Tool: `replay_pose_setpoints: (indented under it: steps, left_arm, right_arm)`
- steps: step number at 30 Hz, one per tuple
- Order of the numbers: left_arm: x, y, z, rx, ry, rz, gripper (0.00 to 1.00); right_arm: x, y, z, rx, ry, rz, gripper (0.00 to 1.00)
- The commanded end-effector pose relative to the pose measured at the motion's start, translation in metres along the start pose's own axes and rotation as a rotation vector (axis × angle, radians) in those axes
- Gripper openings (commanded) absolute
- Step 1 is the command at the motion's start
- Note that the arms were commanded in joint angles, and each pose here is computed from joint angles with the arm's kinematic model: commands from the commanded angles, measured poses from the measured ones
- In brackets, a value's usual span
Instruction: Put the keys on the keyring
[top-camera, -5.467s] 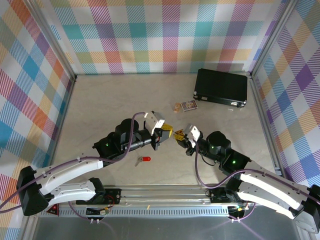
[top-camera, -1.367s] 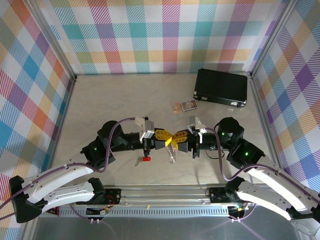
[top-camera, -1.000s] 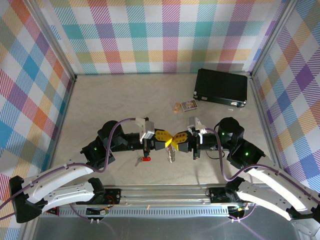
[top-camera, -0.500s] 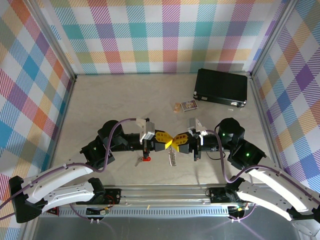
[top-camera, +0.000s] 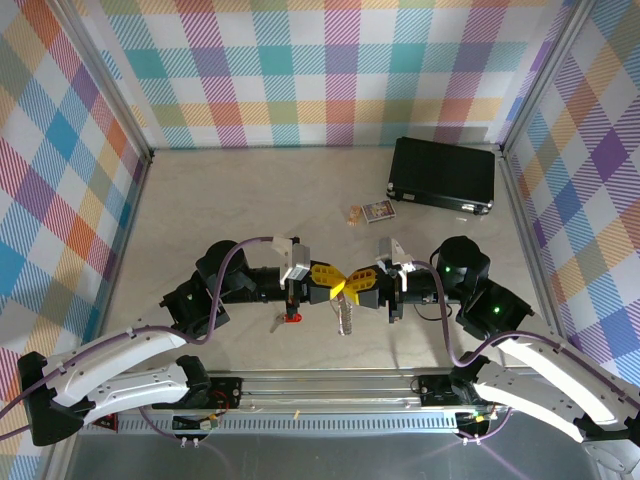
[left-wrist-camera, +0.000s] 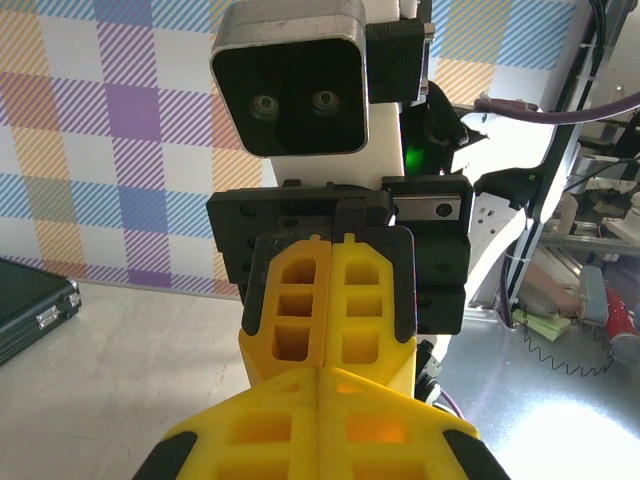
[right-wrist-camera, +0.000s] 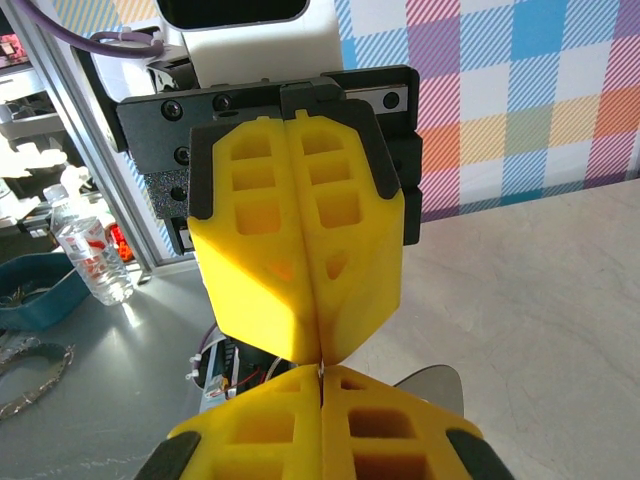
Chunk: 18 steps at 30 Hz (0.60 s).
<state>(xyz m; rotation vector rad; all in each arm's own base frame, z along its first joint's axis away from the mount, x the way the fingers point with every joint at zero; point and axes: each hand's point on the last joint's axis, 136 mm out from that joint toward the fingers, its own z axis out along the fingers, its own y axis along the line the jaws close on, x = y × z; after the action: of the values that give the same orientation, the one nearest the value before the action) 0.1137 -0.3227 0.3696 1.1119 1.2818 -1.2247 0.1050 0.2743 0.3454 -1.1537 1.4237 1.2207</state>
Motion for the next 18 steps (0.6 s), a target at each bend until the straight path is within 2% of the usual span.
replay_pose_setpoints:
  steps: [1,2,4,6,7,13,18]
  left_arm:
    - [-0.026,-0.005,-0.009,-0.021,-0.047,0.035,0.00]
    - [-0.023,-0.002,-0.009,-0.039,-0.029,0.035,0.06]
    - [-0.017,0.004,-0.011,-0.080,0.008,0.027,0.27]
    - [-0.014,0.009,-0.015,-0.119,0.040,0.021,0.39]
    - [-0.010,0.011,-0.018,-0.141,0.065,0.014,0.42]
    - [0.022,0.017,-0.036,-0.218,0.253,-0.019,0.43]
    - [0.036,0.021,-0.037,-0.226,0.344,-0.028,0.35]
  right_arm:
    - [-0.010,0.000,-0.006,0.024,-0.026,-0.037,0.00]
    - [-0.009,0.000,-0.006,0.029,-0.019,-0.042,0.00]
    - [-0.007,-0.002,-0.007,0.043,-0.001,-0.053,0.00]
    - [-0.006,-0.004,-0.009,0.060,0.020,-0.078,0.00]
    - [-0.004,-0.005,-0.010,0.069,0.036,-0.091,0.00]
    - [0.002,-0.018,-0.009,0.125,0.132,-0.176,0.00]
    - [0.000,-0.026,-0.006,0.148,0.161,-0.205,0.00]
